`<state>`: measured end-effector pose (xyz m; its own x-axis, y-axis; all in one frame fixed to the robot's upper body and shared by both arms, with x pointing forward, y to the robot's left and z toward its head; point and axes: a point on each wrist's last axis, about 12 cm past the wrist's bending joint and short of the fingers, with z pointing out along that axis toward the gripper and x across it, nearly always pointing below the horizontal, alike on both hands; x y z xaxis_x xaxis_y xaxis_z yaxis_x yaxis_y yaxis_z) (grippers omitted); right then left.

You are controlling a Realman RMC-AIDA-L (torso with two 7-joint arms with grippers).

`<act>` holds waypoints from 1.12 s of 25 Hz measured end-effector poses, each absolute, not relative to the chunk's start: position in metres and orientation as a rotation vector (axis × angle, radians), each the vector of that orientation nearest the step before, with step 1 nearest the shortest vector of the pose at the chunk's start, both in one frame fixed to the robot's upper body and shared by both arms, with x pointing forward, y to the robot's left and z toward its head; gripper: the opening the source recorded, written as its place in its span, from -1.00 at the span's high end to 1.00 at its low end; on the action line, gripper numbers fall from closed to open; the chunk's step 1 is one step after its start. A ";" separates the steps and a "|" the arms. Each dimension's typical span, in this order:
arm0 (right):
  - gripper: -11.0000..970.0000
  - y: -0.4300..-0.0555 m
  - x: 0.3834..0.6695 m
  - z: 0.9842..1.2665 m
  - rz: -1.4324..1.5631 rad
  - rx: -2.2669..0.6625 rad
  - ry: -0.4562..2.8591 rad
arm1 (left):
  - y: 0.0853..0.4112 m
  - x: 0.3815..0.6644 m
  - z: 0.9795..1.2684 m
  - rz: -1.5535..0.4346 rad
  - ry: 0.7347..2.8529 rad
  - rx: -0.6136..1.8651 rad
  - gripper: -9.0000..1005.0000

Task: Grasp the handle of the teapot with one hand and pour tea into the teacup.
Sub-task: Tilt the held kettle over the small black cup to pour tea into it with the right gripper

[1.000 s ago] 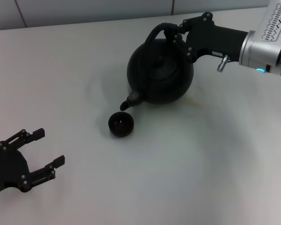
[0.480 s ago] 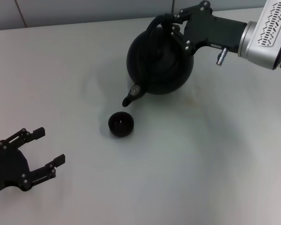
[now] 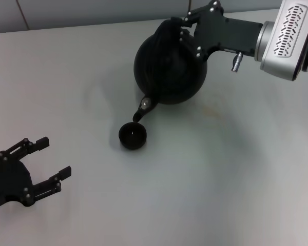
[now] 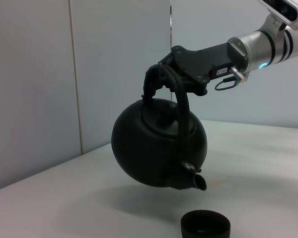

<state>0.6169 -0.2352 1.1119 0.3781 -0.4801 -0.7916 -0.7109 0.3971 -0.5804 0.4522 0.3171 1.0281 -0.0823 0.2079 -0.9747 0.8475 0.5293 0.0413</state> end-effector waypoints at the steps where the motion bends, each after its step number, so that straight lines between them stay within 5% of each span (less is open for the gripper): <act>1: 0.83 -0.234 0.617 1.112 0.209 -1.246 1.256 | 0.317 0.452 1.028 -0.682 1.599 0.921 -0.59; 28: 0.84 -0.222 0.612 1.110 0.173 -1.300 1.158 | 0.314 0.453 1.027 -0.702 1.598 0.905 -0.59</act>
<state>0.6124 -0.2224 1.1100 0.4721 -0.4820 -0.7381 -0.6770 0.3381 -0.6537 0.4530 0.3139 1.0270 -0.0917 0.1890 -0.9777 0.8479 0.5296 0.0228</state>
